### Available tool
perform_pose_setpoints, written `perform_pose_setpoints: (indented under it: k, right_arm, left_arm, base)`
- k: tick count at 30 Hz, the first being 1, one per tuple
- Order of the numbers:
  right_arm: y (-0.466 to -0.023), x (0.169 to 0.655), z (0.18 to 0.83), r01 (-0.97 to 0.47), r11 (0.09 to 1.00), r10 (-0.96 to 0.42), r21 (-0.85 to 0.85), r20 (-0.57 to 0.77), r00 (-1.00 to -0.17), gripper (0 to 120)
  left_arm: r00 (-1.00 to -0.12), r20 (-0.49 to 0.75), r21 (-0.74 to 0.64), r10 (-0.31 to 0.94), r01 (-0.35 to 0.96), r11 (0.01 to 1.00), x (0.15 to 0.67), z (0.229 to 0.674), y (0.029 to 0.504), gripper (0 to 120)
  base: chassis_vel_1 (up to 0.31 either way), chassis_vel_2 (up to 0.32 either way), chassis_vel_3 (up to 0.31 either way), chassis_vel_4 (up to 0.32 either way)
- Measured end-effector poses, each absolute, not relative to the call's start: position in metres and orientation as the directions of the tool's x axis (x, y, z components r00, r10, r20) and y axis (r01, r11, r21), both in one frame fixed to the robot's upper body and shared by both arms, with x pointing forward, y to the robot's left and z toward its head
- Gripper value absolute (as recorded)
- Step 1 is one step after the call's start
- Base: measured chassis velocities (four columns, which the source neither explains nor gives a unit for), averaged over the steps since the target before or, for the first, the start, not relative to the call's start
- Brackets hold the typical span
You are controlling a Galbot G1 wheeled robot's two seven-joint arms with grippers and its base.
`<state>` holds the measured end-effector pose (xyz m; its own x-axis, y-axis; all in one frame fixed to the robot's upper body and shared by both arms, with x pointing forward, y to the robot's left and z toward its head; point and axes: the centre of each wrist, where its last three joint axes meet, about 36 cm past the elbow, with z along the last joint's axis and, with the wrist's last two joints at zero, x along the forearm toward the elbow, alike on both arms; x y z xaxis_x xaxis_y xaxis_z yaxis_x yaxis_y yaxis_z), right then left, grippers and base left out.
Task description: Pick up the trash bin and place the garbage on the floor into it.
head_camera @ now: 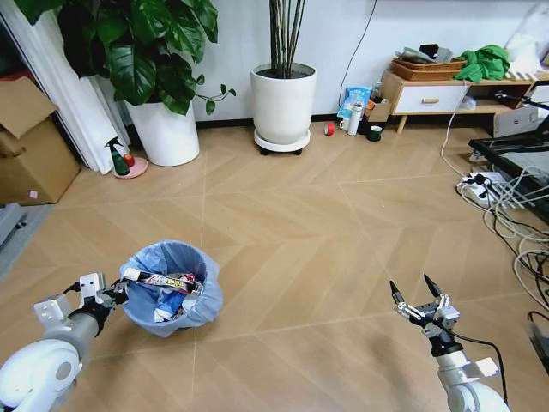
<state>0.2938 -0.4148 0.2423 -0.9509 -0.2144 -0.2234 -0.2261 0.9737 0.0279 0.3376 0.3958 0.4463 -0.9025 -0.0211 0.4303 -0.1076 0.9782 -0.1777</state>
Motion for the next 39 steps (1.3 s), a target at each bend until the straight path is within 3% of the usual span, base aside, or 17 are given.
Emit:
perform_pose_setpoints:
  k: [39]
  right_arm:
    - [-0.4192,0.2882,0.2457,-0.23,0.973,-0.223,0.002,-0.234,-0.946,100]
  left_arm:
    - [-0.905,0.424,-0.186,-0.016,-0.104,0.977,0.3374,0.4493,0.394,0]
  base:
    - [0.12,-0.106,-0.12,0.101]
